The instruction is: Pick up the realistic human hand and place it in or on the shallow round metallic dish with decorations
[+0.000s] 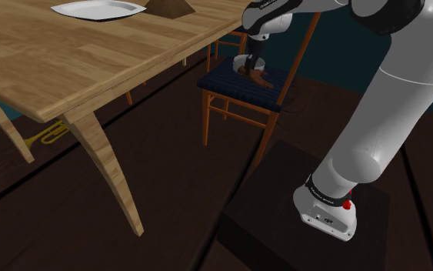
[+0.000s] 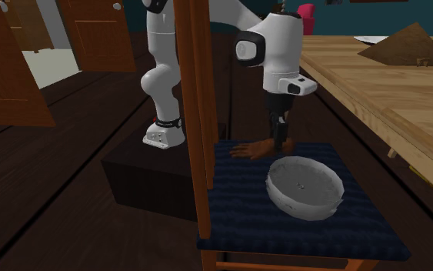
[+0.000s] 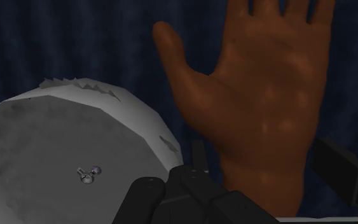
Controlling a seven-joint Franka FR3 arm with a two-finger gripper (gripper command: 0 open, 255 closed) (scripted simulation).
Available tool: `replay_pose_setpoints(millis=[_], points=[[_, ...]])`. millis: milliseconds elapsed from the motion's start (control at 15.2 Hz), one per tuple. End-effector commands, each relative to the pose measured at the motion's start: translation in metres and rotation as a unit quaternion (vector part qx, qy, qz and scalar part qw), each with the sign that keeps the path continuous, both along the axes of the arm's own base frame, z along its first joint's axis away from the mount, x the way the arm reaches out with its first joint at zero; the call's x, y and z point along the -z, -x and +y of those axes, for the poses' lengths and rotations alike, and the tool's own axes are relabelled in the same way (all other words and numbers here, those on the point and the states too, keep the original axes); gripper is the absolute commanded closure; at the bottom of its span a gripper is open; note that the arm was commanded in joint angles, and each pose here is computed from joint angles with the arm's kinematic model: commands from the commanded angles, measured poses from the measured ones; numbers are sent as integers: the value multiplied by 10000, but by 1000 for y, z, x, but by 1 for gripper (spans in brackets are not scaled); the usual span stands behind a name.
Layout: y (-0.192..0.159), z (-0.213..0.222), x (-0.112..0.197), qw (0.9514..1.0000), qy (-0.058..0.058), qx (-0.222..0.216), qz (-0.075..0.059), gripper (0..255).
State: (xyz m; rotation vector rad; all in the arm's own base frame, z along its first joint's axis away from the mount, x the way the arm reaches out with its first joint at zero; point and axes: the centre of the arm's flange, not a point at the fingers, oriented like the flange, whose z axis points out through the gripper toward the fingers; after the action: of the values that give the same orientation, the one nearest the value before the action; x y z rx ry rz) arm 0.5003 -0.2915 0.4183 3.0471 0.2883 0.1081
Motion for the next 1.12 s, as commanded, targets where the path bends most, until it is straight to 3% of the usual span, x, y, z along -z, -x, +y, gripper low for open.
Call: replay_pose_setpoints(millis=[0,1056], points=[[1,-1,-10,10000,0,0,0,255],[1,-1,-94,10000,0,0,0,255]])
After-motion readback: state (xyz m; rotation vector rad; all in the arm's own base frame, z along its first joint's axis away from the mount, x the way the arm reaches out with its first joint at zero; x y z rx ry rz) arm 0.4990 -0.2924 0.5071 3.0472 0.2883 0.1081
